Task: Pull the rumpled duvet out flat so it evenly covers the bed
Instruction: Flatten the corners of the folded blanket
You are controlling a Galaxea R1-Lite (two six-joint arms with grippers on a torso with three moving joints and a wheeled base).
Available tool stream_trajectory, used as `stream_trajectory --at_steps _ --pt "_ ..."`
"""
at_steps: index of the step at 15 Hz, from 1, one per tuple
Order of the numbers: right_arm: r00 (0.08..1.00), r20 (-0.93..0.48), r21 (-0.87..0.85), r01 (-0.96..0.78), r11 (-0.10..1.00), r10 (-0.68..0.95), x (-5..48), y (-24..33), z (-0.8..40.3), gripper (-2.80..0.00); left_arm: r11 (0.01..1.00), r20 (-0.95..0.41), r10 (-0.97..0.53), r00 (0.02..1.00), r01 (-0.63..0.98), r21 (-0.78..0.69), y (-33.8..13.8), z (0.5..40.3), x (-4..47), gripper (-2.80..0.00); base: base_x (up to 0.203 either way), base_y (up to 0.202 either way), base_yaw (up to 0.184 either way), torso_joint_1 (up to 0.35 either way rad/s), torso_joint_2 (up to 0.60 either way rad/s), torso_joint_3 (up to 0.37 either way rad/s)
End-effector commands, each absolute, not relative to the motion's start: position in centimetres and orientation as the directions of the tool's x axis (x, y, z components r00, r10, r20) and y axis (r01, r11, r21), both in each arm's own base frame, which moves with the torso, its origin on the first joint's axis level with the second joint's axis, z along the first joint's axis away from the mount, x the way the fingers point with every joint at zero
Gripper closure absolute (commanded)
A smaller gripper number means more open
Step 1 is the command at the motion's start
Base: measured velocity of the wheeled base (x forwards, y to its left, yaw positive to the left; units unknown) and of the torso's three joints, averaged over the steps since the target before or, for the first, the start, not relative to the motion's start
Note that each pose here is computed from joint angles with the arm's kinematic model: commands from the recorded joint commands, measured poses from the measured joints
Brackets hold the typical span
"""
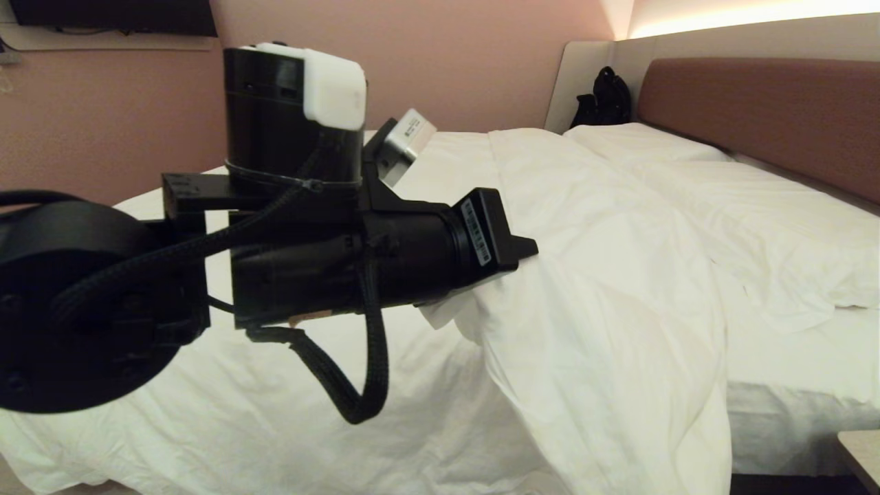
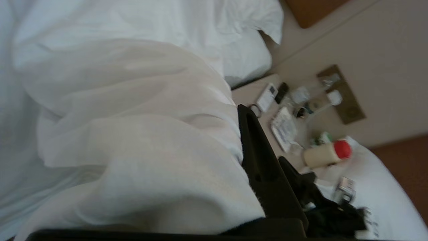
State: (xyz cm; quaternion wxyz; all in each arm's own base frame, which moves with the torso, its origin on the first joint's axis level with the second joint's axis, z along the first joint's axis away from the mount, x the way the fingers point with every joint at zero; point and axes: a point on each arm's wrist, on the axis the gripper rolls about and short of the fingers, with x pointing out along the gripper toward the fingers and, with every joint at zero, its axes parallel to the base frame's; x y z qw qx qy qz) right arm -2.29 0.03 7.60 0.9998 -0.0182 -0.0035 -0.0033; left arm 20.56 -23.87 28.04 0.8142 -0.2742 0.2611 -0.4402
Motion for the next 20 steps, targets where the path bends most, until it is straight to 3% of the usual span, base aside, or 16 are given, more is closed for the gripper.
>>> stream_trajectory --at_steps 1,20 --pt "1.000 0.006 -0.037 0.006 0.999 -0.006 -2.28 0.03 7.61 0.00 0.497 -0.205 -0.843 0.498 0.575 -0.650 -24.51 27.47 20.85 0.00 0.000 0.000 0.000 0.000 0.00 0.000" --pt "1.000 0.006 -0.037 0.006 0.999 -0.006 -2.28 0.03 7.61 0.00 0.484 -0.181 -0.849 0.496 0.593 -0.643 -23.76 28.10 20.20 0.00 0.000 0.000 0.000 0.000 0.00 0.000"
